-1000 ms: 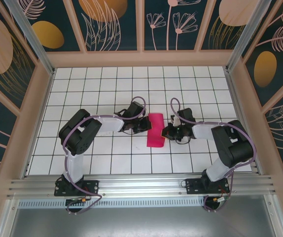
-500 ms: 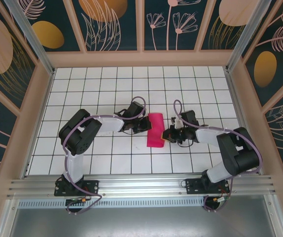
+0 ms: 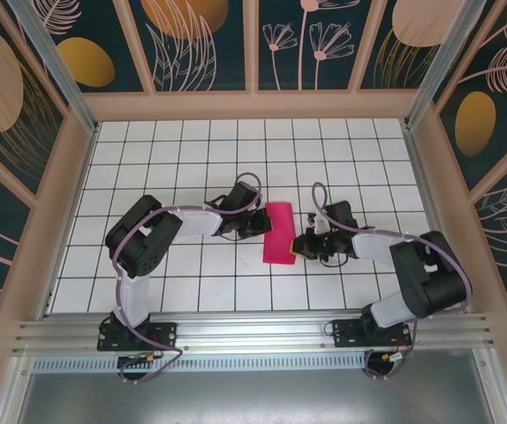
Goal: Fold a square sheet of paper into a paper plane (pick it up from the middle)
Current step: Fold the square sheet of paper in half at the center of the table.
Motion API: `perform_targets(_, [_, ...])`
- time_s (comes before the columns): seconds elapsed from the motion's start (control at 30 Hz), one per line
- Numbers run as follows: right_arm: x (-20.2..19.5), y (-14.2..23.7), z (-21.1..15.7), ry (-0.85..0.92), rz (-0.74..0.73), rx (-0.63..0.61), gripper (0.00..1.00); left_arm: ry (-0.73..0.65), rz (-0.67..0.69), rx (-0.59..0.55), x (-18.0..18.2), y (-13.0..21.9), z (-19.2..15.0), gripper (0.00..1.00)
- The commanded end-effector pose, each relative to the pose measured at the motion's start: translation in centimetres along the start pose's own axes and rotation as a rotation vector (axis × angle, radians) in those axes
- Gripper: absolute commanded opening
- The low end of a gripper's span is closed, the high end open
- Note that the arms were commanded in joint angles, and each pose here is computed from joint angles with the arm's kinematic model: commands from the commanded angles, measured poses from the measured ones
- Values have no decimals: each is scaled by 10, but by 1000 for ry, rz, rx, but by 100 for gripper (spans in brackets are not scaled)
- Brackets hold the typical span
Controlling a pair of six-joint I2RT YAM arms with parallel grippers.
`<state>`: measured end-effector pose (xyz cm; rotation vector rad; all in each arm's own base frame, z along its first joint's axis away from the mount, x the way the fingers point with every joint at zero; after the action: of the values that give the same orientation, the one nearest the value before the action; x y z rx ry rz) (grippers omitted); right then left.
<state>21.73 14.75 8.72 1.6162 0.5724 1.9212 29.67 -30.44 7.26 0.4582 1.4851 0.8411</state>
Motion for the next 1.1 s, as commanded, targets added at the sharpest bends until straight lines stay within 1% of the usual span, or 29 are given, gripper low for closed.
perform_targets(0.0, [10,5,-2,8,60,-11,6,22,151,57,34,-13,-16,0])
perform_targets(0.2, [-12,-7,-22,-52,18,55,5,21,148,55,33,-12,-15,0])
perform_targets(0.37, [-29,-10,-34,-82,-78,106,5,18,143,50,30,-12,-14,0])
perform_targets(0.43, [-25,-8,-32,-75,-71,103,5,20,142,52,30,-12,-14,0])
perform_targets(0.53, [-11,0,-23,-46,-50,68,5,20,143,50,31,-12,-14,0])
perform_targets(0.63, [2,7,-18,-15,8,34,5,20,143,52,31,-12,-14,0])
perform_targets(0.77, [-1,2,-25,-23,53,51,6,18,143,54,31,-12,-15,0])
perform_targets(0.9, [-16,-8,-34,-65,19,91,6,20,145,55,32,-12,-15,0])
perform_targets(0.97, [-24,-10,-38,-83,-33,102,5,21,147,58,34,-12,-16,0])
perform_targets(1.07, [-23,-7,-36,-80,-56,96,5,22,145,59,33,-12,-16,0])
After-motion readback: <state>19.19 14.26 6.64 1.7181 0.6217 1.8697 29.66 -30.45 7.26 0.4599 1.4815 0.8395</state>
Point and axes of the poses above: each hand's point on the last joint's axis, 136 mm out from that joint toward the fingers, its own y axis back along the fingers, its own x axis along the line the jaws close on, z = x × y, the point moved 8 cm from there along y, back along the fingers, and after that the axes turned 8 degrees about y, right-handed, at the moved point
